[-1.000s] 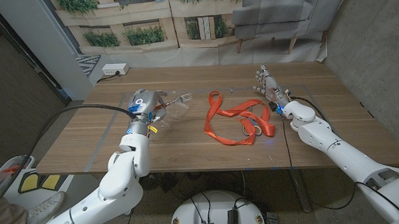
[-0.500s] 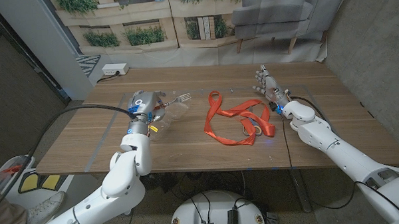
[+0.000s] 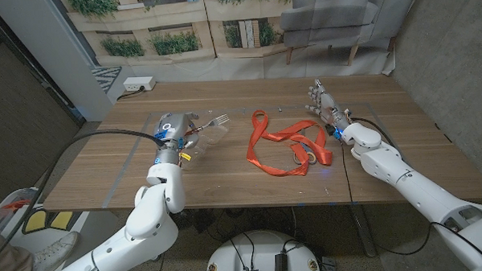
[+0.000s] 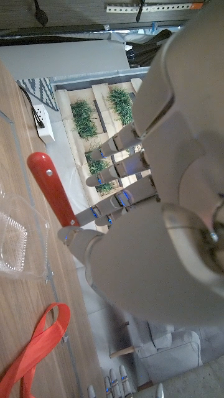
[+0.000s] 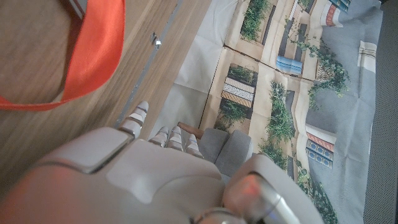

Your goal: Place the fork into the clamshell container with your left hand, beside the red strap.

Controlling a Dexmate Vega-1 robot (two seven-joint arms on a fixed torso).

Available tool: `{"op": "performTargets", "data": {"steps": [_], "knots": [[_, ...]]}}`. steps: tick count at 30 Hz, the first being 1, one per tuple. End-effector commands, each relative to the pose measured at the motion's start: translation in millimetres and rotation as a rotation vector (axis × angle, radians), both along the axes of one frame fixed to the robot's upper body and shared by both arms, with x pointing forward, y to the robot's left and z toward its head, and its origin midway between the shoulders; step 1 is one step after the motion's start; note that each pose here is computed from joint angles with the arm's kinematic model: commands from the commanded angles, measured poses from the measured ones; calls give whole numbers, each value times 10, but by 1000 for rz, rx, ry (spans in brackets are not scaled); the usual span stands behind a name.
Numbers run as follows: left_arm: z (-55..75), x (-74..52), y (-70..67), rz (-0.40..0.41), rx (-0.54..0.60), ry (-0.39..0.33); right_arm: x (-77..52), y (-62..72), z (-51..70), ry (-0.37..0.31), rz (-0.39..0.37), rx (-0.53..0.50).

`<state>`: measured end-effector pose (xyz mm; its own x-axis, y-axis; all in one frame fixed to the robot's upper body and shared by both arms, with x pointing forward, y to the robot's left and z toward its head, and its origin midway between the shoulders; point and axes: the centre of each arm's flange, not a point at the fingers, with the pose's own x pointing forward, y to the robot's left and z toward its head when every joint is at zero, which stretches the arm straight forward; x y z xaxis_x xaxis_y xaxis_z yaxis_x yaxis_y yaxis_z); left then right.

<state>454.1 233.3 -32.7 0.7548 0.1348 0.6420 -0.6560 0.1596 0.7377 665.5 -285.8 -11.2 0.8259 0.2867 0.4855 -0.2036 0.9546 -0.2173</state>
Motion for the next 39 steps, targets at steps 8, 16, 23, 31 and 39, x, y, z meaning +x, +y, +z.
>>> {"op": "performTargets", "data": {"steps": [8,16,23,31,39], "knots": [[-98,43,-33,19,-29,20,-20,-3,-49,3,1,-2],[-116,85,-37,36,-33,28,-35,-20,-64,6,-3,6],[-123,114,-23,53,-33,37,-35,-11,-61,5,-2,3],[-124,155,-13,65,-28,49,-28,19,-42,4,3,0],[-107,210,4,74,-33,59,-27,30,-32,6,5,0]]}}
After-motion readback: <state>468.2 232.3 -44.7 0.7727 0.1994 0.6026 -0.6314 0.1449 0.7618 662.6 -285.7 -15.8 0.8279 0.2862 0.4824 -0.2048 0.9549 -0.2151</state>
